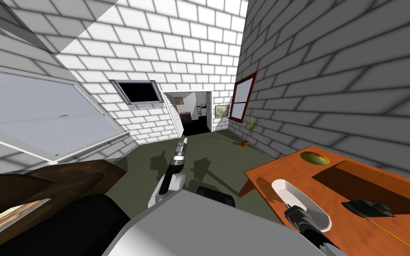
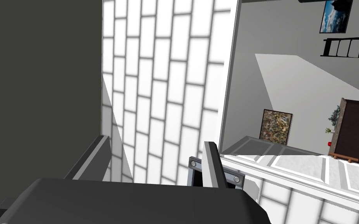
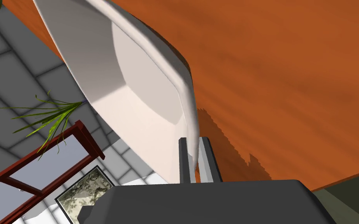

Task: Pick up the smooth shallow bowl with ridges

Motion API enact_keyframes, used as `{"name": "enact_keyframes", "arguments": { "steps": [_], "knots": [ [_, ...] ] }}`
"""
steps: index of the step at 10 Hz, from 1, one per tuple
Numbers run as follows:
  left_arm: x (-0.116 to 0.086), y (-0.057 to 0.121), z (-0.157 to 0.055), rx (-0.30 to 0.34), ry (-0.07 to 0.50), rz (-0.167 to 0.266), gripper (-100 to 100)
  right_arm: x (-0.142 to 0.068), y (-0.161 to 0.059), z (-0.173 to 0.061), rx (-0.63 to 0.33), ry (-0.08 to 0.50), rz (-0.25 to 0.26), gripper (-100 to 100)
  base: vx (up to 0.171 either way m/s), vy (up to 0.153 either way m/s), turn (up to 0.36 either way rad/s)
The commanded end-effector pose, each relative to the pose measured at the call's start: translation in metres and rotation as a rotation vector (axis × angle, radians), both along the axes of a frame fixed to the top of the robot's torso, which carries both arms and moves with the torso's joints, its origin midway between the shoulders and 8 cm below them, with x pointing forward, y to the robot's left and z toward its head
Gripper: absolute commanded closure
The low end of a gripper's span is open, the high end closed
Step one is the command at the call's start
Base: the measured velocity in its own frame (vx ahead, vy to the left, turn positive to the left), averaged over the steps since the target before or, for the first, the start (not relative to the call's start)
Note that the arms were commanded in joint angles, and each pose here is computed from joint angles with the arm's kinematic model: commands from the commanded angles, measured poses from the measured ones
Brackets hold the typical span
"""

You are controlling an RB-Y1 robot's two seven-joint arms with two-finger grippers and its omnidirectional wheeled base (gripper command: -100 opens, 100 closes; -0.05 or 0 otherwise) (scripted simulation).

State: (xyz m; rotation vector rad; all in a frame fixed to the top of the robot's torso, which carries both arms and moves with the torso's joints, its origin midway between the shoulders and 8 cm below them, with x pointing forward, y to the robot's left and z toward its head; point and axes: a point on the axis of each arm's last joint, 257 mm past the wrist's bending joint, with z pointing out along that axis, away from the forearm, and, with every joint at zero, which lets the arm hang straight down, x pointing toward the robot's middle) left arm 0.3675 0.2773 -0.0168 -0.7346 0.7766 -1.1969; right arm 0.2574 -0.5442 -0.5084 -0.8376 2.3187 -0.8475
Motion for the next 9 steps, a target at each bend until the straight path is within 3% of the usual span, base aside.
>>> {"name": "enact_keyframes", "arguments": {
  "steps": [1,3,4,5,8,9],
  "knots": [
    [0.000,0.000,0.000,0.000,0.000,0.000,0,0.000,0.000,0.000,0.000,0.000,0.000,100,-0.002,-0.005,0.032],
    [0.000,0.000,0.000,0.000,0.000,0.000,0,0.000,0.000,0.000,-0.005,0.005,0.008,100,0.000,0.000,0.000],
    [0.000,0.000,0.000,0.000,0.000,0.000,0,0.000,0.000,0.000,-0.005,0.004,0.008,0,0.000,0.000,0.000],
    [0.000,0.000,0.000,0.000,0.000,0.000,0,0.000,-0.002,0.004,-0.001,-0.003,-0.003,100,0.003,0.032,-0.046],
    [0.000,0.000,0.000,0.000,0.000,0.000,0,-0.003,-0.012,0.010,-0.003,-0.004,-0.001,100,-0.010,0.078,-0.045],
    [0.000,0.000,0.000,0.000,0.000,0.000,0,-0.004,-0.013,0.010,-0.001,-0.003,-0.002,0,-0.003,0.009,-0.002]
  ]
}}
